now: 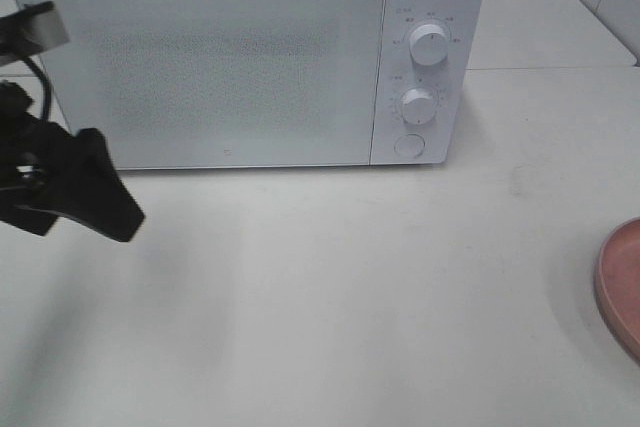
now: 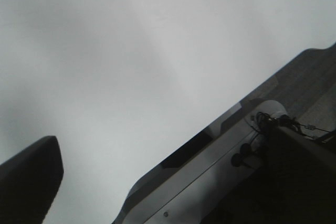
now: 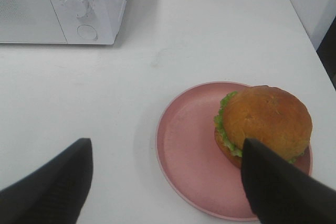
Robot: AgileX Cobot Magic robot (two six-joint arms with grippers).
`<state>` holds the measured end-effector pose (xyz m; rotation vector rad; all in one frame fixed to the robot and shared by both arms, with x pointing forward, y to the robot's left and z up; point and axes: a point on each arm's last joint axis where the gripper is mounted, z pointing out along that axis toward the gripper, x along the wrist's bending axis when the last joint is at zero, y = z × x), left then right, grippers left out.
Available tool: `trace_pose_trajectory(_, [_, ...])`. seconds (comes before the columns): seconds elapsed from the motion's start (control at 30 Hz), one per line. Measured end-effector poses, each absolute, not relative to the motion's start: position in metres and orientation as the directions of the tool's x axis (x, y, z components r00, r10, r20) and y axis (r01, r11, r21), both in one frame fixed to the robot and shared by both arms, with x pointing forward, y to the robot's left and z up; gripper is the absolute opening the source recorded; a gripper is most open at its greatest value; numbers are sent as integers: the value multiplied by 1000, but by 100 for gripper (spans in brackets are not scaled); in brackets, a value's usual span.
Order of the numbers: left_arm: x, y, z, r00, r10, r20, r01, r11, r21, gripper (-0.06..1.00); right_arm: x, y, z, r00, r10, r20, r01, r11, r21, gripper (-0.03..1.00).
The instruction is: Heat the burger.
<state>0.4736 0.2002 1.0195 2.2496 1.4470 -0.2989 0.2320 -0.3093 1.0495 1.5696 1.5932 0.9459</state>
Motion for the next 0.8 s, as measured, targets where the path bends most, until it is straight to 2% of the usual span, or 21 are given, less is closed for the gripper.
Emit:
trace_pose_trajectory(0.13, [465, 240, 1038, 336, 891, -305, 932, -268, 244, 98, 232, -309, 1049, -22, 1000, 13, 490, 0, 872, 76])
trace_pose_trajectory(0.4, [434, 278, 1073, 153, 975, -158, 945, -97, 313, 98, 232, -309, 1049, -22, 1000, 13, 490, 0, 872, 76])
trace_pose_trajectory(0.57, [412, 286, 1083, 107, 990, -97, 931, -65, 358, 98, 232, -309, 1049, -22, 1000, 13, 490, 0, 872, 76])
trace_pose_trajectory(0.8, [371, 290, 1075, 81, 994, -71, 915, -46, 401, 99, 232, -309, 1049, -22, 1000, 13, 490, 0, 872, 76])
